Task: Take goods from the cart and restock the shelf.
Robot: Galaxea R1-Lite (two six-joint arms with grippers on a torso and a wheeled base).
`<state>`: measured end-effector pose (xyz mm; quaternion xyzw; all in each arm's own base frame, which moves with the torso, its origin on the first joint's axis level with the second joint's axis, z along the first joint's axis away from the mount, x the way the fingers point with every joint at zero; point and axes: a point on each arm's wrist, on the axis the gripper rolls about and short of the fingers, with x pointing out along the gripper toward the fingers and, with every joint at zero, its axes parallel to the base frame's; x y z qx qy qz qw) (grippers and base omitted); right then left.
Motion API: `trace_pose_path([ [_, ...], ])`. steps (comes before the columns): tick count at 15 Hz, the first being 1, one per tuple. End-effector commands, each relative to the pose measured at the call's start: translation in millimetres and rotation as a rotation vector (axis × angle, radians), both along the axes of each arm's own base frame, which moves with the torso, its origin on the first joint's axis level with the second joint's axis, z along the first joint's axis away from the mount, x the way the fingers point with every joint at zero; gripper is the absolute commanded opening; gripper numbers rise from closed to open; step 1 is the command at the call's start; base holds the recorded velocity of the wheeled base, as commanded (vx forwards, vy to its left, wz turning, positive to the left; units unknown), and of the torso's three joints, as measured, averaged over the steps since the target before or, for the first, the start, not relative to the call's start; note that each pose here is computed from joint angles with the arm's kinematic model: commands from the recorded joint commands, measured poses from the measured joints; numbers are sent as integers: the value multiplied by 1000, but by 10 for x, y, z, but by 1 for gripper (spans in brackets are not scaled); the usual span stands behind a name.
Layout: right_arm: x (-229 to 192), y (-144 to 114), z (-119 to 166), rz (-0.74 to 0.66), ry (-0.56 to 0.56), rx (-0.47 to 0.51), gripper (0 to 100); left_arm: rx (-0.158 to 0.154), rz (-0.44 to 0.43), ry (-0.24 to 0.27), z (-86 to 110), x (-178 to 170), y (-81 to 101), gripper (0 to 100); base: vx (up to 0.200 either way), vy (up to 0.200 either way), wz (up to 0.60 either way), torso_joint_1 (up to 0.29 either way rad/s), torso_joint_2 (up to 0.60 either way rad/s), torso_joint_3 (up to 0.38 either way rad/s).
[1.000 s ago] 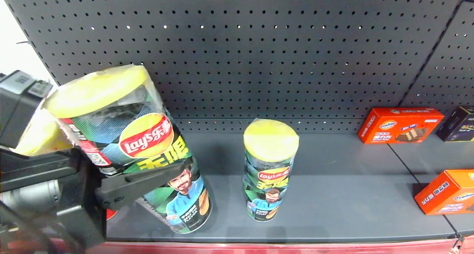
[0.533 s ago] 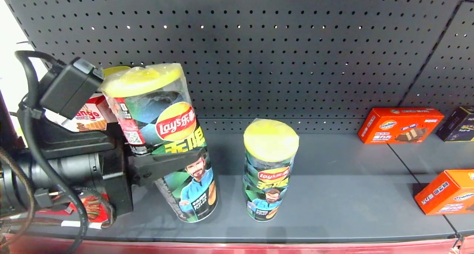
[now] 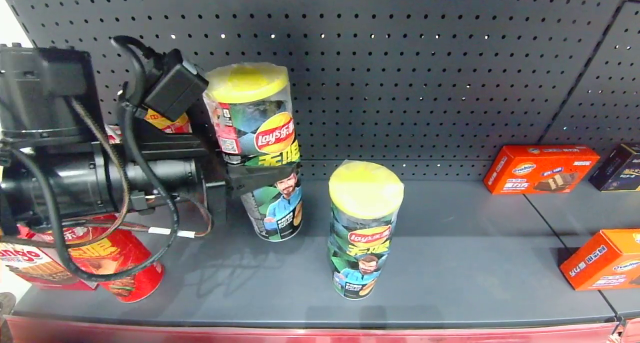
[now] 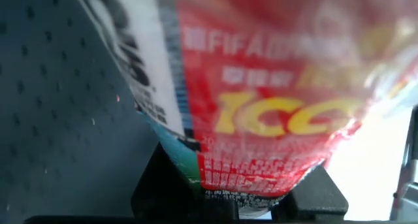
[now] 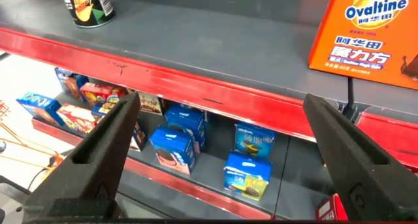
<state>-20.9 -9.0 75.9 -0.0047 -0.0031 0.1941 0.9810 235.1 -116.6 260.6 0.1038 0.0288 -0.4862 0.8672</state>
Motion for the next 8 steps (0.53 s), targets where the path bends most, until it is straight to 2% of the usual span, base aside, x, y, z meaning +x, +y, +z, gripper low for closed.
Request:
trace_pose_path([
  [1, 0, 0, 0, 1, 0, 0, 100, 16, -9, 34, -97, 252, -107, 0, 0, 0, 0, 0, 0, 0],
  [4, 0, 0, 0, 1, 0, 0, 100, 13, -33, 36, -97, 412, -196, 0, 0, 0, 0, 0, 0, 0],
  [8, 0, 0, 0, 1, 0, 0, 100, -21, -158, 21, -45, 589, -278, 0, 0, 0, 0, 0, 0, 0],
])
